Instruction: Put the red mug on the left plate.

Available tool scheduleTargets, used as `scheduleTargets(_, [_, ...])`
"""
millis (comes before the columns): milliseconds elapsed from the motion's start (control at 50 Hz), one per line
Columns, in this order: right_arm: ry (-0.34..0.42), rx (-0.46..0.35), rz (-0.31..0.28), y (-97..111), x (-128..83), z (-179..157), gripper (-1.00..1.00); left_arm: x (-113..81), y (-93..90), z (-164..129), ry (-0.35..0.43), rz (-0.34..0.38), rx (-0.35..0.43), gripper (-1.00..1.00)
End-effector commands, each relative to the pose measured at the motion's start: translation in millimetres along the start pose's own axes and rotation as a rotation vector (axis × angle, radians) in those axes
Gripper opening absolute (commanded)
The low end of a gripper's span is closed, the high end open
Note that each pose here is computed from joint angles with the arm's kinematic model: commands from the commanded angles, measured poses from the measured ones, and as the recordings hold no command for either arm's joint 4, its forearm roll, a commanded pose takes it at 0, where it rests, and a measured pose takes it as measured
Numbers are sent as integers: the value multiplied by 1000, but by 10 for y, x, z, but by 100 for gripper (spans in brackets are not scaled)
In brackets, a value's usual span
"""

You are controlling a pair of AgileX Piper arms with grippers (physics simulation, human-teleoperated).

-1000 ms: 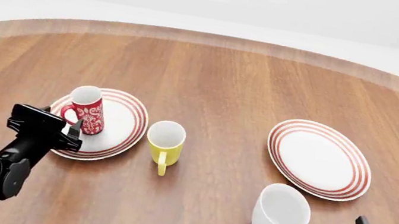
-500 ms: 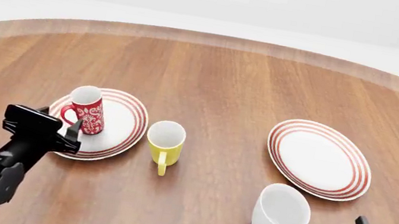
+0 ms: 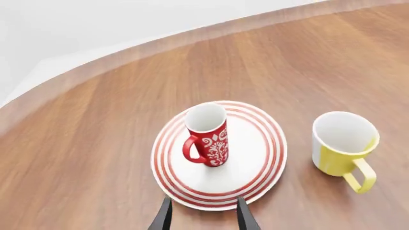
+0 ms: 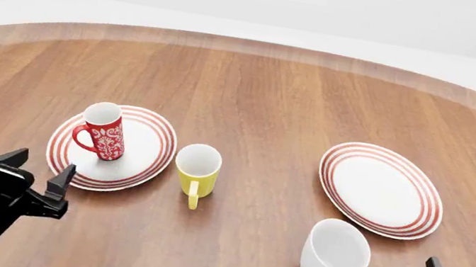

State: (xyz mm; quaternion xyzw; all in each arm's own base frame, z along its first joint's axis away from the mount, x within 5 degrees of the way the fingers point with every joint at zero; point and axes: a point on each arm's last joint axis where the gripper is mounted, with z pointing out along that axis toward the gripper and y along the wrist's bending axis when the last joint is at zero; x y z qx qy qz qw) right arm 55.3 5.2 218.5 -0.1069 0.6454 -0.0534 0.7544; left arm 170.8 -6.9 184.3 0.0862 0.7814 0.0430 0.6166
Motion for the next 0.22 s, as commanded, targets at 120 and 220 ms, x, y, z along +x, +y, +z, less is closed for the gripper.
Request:
scheduleTargets(120, [-23,-4,2,-27,-132,-6,100,47,-14,-875,-37,-58,1,100])
scheduleTargets(220, [-141,-87,-29,-90,-587,-72,100,-135,-3,-1325,-77,-94,48,100])
